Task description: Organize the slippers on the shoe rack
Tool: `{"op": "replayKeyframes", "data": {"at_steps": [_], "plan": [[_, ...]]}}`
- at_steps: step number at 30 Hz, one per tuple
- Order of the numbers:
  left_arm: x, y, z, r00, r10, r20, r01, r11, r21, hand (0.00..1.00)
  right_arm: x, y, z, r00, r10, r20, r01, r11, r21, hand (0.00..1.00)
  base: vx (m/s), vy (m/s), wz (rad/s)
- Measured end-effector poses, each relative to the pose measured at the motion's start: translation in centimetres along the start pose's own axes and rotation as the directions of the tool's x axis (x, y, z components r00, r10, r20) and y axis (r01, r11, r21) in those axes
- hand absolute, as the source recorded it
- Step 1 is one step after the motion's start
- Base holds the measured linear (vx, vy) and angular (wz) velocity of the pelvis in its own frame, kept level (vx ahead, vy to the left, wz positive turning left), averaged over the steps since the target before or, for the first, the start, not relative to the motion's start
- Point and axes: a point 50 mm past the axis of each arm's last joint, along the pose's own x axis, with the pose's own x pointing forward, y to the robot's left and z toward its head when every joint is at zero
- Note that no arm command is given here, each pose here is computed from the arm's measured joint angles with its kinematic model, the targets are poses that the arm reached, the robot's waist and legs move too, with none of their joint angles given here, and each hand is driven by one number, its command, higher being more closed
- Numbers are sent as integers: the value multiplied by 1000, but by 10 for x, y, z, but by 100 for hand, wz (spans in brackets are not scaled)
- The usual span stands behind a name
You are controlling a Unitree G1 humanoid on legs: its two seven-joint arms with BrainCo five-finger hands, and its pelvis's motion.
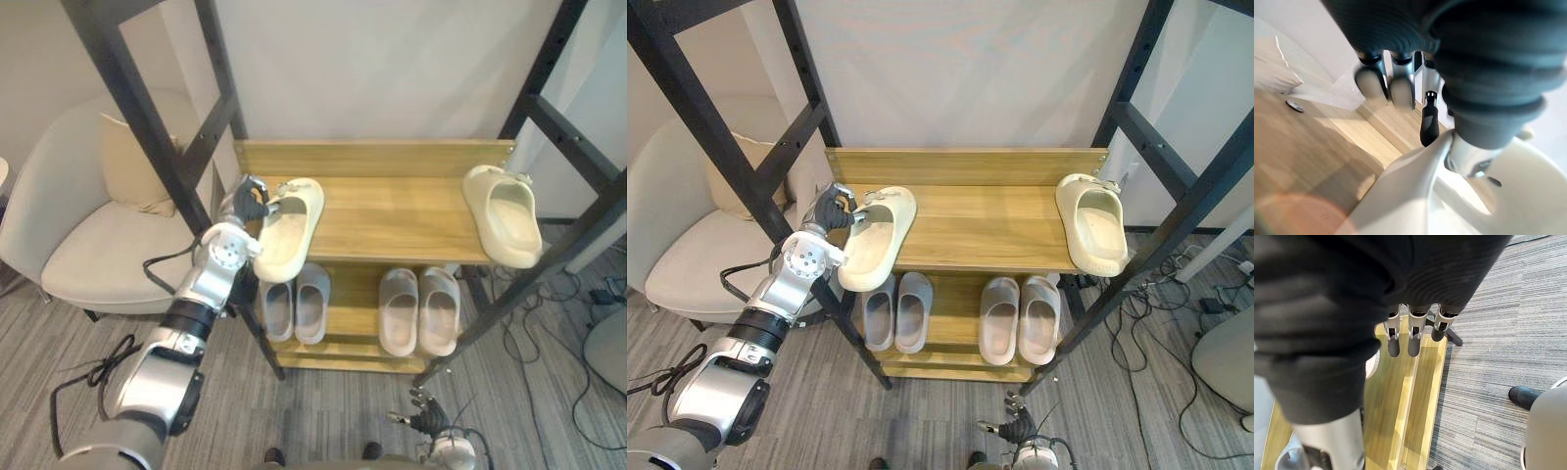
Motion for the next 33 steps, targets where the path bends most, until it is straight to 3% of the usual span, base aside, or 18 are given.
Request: {"op": "replayKeyframes", "data": {"at_steps": [5,12,22,33], "plan": [[-1,-20,18,999,-16,28,20,989,-145,100,1,2,1,1000,6,2,-6,1000,-1,0,29,4,7],[-5,-36,51,988,-49,148,82,971,-225,100,3,8,3,1000,20,-6,-20,1000,6,0,20,0,2],[-8,-51,60,980,-96,174,135,963,-232,100,4,8,6,1000,20,-4,-20,999,31,0,-7,6,-6],[14,-53,59,987,-122,104,140,972,-190,100,6,3,13,999,-10,34,8,998,65,0,11,4,-16]]}}
